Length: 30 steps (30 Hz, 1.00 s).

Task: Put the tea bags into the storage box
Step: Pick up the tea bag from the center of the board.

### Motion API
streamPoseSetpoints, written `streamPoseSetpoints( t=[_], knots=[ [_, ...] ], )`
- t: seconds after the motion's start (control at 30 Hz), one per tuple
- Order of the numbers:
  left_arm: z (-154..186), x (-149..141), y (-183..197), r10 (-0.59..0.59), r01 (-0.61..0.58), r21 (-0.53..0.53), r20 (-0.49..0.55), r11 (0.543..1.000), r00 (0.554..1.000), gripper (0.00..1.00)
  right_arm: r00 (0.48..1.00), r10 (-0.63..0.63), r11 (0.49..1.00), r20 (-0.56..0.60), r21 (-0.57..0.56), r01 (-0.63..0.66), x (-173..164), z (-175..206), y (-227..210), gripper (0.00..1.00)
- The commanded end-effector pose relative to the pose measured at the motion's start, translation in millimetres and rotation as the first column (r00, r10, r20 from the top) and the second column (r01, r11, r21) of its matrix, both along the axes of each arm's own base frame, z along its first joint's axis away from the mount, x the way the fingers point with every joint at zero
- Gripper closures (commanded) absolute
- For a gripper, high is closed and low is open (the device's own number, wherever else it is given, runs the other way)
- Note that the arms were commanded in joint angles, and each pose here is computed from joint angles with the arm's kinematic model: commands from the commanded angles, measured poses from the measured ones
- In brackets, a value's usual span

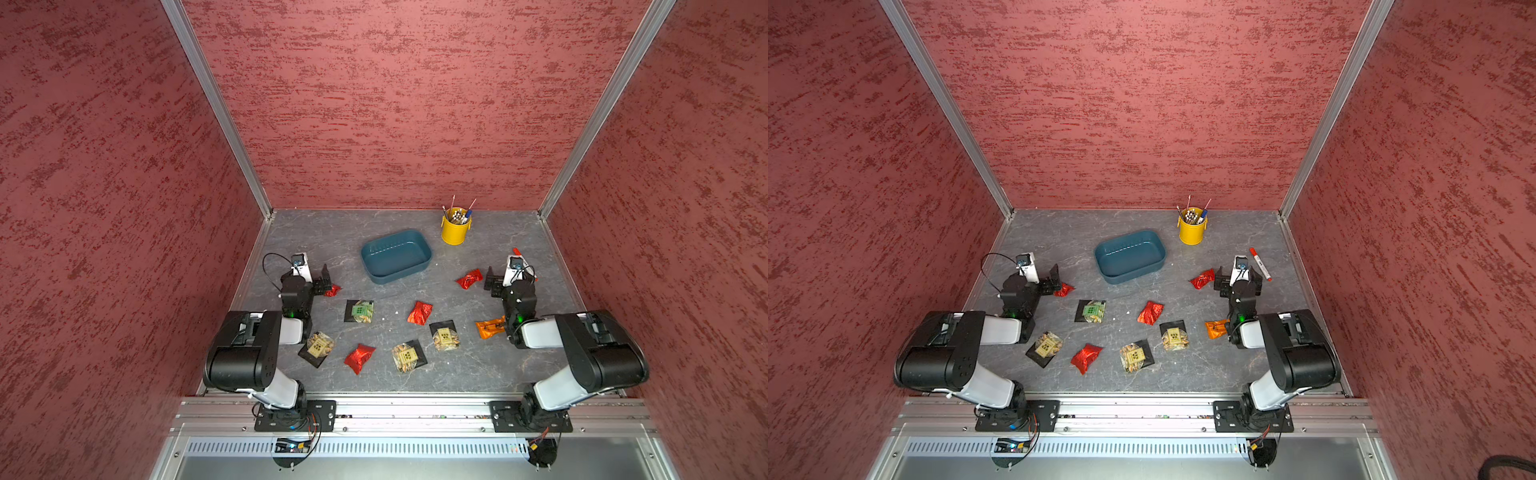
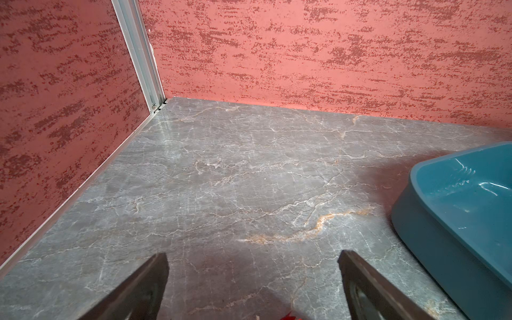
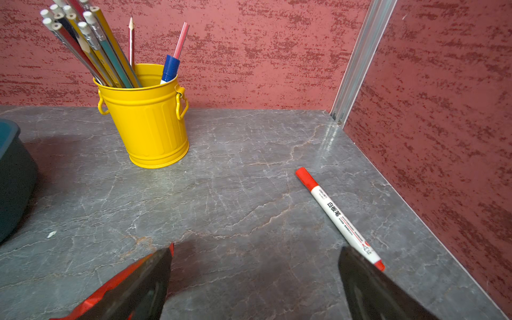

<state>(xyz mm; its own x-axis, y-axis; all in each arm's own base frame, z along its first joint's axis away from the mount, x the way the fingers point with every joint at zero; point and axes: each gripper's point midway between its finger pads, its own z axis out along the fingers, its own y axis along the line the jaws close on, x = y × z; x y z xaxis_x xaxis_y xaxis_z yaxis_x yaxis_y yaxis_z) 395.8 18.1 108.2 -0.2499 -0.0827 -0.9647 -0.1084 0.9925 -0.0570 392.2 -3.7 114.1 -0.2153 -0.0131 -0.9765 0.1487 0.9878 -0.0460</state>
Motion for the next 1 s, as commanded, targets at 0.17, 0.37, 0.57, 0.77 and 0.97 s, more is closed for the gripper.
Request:
streamPoseSetpoints(
  t=[0.17,0.37,0.57,0.77,0.97],
  knots=[
    [7,4,1,-0.006,0.007,-0.017,0.02,1.0,1.0,0.0,1.0,0.007,1.0,0.021,0.011,-0.008,5,7,1,0.02],
    [14,7,-5,-0.044,0.044,-0.017,0.009,0.999,0.999,0.0,1.0,0.008,1.0,0.021,0.013,-0.009,6,8,1,0.02],
    [69,-3,5,0.017,-0.023,-0.05,-0.112,0.998,0.994,0.0,0.992,-0.015,1.0,0.122,-0.007,0.016,-14,30,1,0.02],
    [86,-40,-11,-0.043,-0.051,-0.21,-0.418,0.976,0.907,0.0,0.993,-0.078,0.997,0.088,-0.008,0.079,-33,107,-1,0.02],
    [72,-88,-28,-0.064,-0.265,-0.374,-0.674,0.889,0.736,0.0,0.996,0.018,0.985,-0.089,0.17,-0.003,-56,141,24,0.02]
  ],
)
